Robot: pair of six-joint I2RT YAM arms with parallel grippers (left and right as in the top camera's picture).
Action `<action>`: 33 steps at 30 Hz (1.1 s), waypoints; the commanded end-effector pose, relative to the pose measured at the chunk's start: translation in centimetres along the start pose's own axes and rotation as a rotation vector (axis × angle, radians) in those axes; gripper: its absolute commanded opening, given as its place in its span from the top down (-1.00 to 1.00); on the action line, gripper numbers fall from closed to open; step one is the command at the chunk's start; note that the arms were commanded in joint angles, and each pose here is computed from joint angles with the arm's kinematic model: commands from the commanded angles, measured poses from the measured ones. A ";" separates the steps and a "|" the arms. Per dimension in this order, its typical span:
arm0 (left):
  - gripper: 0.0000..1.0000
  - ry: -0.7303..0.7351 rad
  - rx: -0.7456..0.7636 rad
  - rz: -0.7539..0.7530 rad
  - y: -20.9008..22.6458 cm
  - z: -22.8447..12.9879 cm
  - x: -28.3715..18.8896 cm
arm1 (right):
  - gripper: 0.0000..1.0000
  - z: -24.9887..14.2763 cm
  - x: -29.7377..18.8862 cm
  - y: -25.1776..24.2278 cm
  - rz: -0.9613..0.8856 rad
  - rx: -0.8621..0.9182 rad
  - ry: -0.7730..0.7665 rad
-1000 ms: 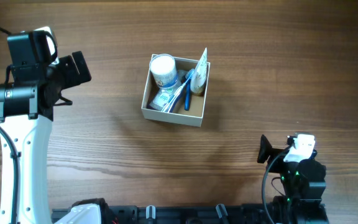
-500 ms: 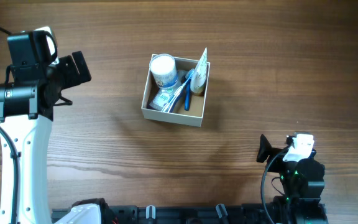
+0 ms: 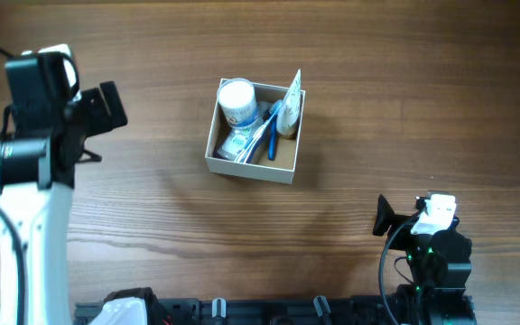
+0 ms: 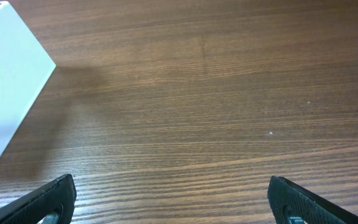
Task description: Pack container
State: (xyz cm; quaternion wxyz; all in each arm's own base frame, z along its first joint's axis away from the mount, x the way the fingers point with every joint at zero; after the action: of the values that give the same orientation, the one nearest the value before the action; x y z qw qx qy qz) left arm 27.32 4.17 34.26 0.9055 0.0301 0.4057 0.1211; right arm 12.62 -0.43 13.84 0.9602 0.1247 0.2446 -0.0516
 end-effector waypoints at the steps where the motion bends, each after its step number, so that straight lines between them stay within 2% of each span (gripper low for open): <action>1: -1.00 -0.078 0.019 0.047 0.9 -2.3 -3.5 | -1.00 0.0 0.0 0.2 0.023 0.008 -0.011; 4: -0.99 -0.099 0.003 0.030 0.8 -5.2 -4.5 | -0.99 0.0 0.0 0.2 0.023 0.008 -0.011; 6: -0.99 -0.143 0.001 -0.040 0.2 -7.3 -4.4 | -0.99 0.0 0.0 0.2 0.023 0.008 -0.011; 9: -1.00 -0.230 -0.002 -0.128 -0.9 -10.5 -3.4 | -0.99 0.0 0.0 0.2 0.023 0.008 -0.011; 15: -0.99 -0.314 0.002 -0.276 -2.8 -15.9 -0.5 | -1.00 0.0 0.0 0.2 0.023 0.008 -0.011; 18: -0.99 -0.301 -0.096 -0.299 -3.2 -18.5 0.9 | -0.99 0.0 0.0 0.2 0.023 0.008 -0.011; 24: -1.00 -0.296 -0.114 -0.328 -4.1 -21.9 2.9 | -0.99 0.0 0.0 0.2 0.022 0.008 -0.011; 33: -1.00 -0.361 -0.121 -0.297 -4.3 -23.8 4.9 | -1.00 0.0 0.0 0.2 0.023 0.008 -0.011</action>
State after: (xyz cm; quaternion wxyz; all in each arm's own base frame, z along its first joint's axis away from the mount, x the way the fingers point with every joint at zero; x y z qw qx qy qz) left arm 13.70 0.16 14.26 0.9675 -0.0585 0.2462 -0.0016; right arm 12.62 -0.41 13.87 0.9607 0.1252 0.2428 -0.0498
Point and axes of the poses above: each gripper's point midway between its finger pads, its own x axis out along the fingers, its own y axis along the line the jaws close on, z = x × y, the point moved 9 cm from there along -x, back along the fingers, and after that the axes turned 9 degrees about x, right-handed, at the moved point
